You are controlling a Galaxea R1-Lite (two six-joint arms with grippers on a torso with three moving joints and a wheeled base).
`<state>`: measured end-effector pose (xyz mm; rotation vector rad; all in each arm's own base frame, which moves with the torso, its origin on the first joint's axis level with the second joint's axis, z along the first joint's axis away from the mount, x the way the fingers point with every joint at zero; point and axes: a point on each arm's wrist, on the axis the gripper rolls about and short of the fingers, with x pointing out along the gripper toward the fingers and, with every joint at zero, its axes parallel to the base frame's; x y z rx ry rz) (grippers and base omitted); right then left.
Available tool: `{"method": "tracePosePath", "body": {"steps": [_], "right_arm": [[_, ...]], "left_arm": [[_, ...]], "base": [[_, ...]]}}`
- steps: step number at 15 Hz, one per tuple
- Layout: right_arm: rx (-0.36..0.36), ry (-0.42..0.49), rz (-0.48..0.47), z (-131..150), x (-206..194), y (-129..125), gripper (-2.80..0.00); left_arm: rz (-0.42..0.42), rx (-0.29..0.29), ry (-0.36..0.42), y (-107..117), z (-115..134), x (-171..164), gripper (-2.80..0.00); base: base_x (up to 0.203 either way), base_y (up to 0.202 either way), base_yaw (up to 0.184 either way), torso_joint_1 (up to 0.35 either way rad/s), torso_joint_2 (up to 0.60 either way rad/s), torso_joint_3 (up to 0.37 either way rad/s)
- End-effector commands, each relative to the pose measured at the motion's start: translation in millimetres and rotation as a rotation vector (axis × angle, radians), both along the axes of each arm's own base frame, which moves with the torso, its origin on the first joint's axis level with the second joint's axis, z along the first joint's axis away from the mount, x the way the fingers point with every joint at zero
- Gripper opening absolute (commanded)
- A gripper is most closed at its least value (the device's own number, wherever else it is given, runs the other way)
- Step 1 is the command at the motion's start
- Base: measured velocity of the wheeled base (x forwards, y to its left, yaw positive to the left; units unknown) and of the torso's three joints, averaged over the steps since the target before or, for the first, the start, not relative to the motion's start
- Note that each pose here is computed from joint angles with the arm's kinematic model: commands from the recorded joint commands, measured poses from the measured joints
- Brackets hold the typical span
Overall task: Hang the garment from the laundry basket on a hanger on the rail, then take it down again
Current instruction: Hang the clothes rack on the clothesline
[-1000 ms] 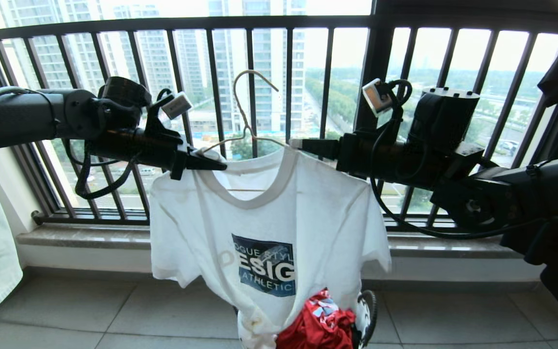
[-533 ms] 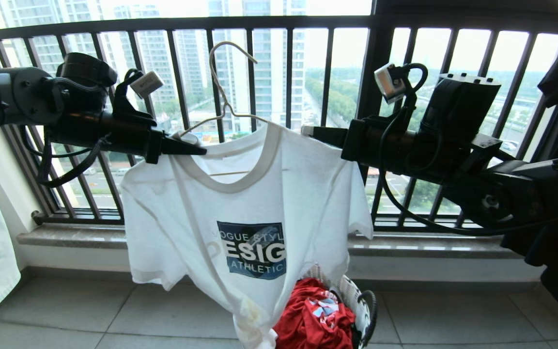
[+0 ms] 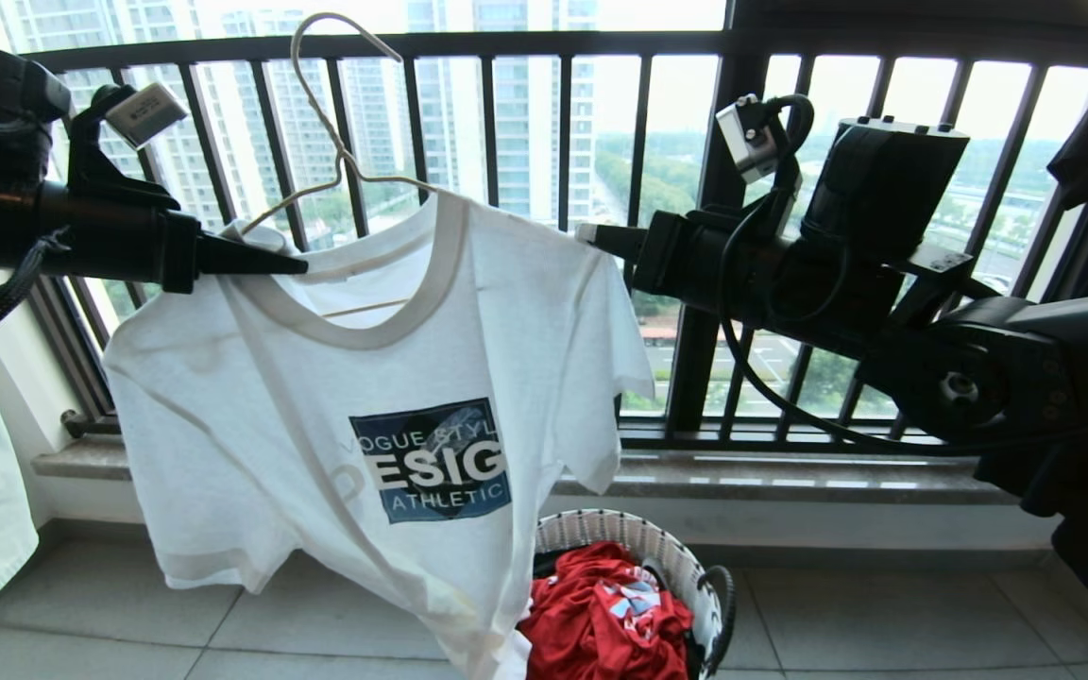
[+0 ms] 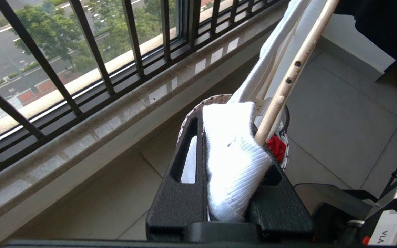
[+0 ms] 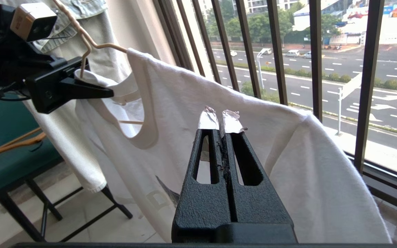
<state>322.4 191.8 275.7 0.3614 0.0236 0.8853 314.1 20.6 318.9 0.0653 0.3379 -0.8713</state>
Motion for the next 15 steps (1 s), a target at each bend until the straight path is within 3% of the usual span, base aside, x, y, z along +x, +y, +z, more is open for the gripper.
{"method": "tracePosePath", "body": {"steps": [1, 4, 6, 7, 9, 11, 15], "right_arm": [[0.022, -0.020, -0.064, 5.8, 3.3, 6.5, -2.80], [0.032, -0.041, -0.086, 22.9, -8.5, -1.4, -2.80], [-0.015, 0.038, -0.117, 34.4, -12.6, -4.7, -2.80], [-0.040, 0.086, -0.166, 41.5, -13.4, -6.1, -2.80], [-0.073, 0.151, -0.353, 45.1, -13.7, -11.0, -2.80], [-0.119, 0.206, -0.453, 42.6, -22.6, -18.5, -2.80], [-0.180, 0.272, -0.494, 29.9, -44.6, -31.1, -2.80]], "left_arm": [[0.081, 0.008, -0.040, 10.4, 20.0, -30.5, -2.80], [0.191, -0.018, -0.048, 13.9, 40.5, -66.4, -2.80], [0.265, -0.049, -0.063, 21.7, 53.3, -89.3, -2.80], [0.283, -0.067, -0.069, 21.0, 59.4, -99.6, -2.80], [0.338, -0.101, -0.068, 22.6, 67.2, -116.2, -2.80], [0.384, -0.134, -0.064, 19.8, 74.2, -130.7, -2.80], [0.413, -0.198, 0.010, 15.1, 65.4, -145.5, -2.80]], "base": [[0.000, 0.000, 0.000, 0.000, 0.00, 0.000], [0.000, 0.000, 0.000, 0.000, 0.00, 0.000], [0.000, 0.000, 0.000, 0.000, 0.00, 0.000], [0.000, 0.000, 0.000, 0.000, 0.00, 0.000], [0.000, 0.000, 0.000, 0.000, 0.00, 0.000], [0.000, 0.000, 0.000, 0.000, 0.00, 0.000], [0.000, 0.000, 0.000, 0.000, 0.00, 0.000]]}}
